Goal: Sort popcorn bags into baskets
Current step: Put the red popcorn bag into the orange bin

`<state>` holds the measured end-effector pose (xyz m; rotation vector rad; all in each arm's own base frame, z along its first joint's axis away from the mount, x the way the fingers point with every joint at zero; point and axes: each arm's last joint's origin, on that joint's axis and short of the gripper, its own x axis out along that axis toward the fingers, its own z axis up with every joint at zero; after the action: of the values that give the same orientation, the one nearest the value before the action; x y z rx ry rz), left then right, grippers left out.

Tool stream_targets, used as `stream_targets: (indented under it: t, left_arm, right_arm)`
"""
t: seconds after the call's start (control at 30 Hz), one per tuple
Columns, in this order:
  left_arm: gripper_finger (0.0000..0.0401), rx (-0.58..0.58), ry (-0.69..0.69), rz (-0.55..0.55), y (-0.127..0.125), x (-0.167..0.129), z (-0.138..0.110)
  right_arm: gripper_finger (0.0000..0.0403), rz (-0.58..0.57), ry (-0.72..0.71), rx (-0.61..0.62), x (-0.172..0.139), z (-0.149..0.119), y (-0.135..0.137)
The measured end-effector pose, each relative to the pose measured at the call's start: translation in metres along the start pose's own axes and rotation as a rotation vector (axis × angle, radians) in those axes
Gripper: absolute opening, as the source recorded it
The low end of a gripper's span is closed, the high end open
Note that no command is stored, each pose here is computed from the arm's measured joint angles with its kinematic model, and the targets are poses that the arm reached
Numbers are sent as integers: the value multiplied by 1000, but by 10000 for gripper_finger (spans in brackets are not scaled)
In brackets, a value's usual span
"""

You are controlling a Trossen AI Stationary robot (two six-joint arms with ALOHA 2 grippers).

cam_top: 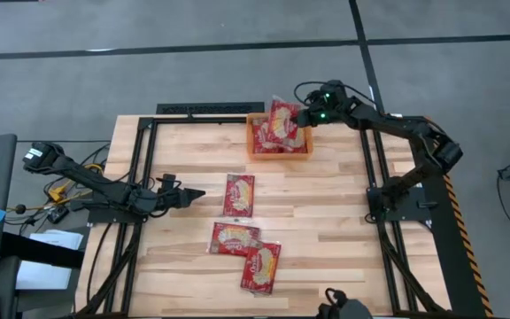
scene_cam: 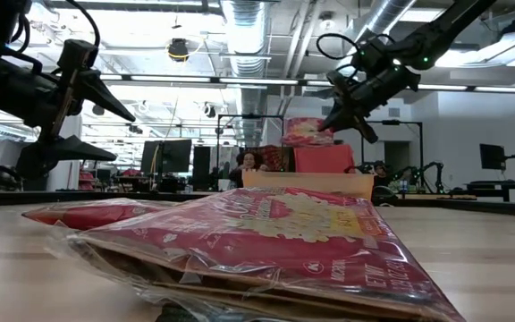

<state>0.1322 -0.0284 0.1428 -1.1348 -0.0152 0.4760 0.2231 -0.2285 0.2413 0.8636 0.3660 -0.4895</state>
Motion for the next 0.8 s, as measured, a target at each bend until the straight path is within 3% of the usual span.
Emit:
stream_targets:
  t: [0.33,0.6,0.8]
  left_arm:
    - [279,-13,-26,6,0,0,1]
    - [279,-33,-20,13,1,0,0]
    - [279,-32,-16,12,1,0,0]
  right_arm:
    - [26,-7,-41,-43,0,8,-2]
    - [28,44,24,-47,40,43,5]
    - [35,-4,134,-67,61,39,-2]
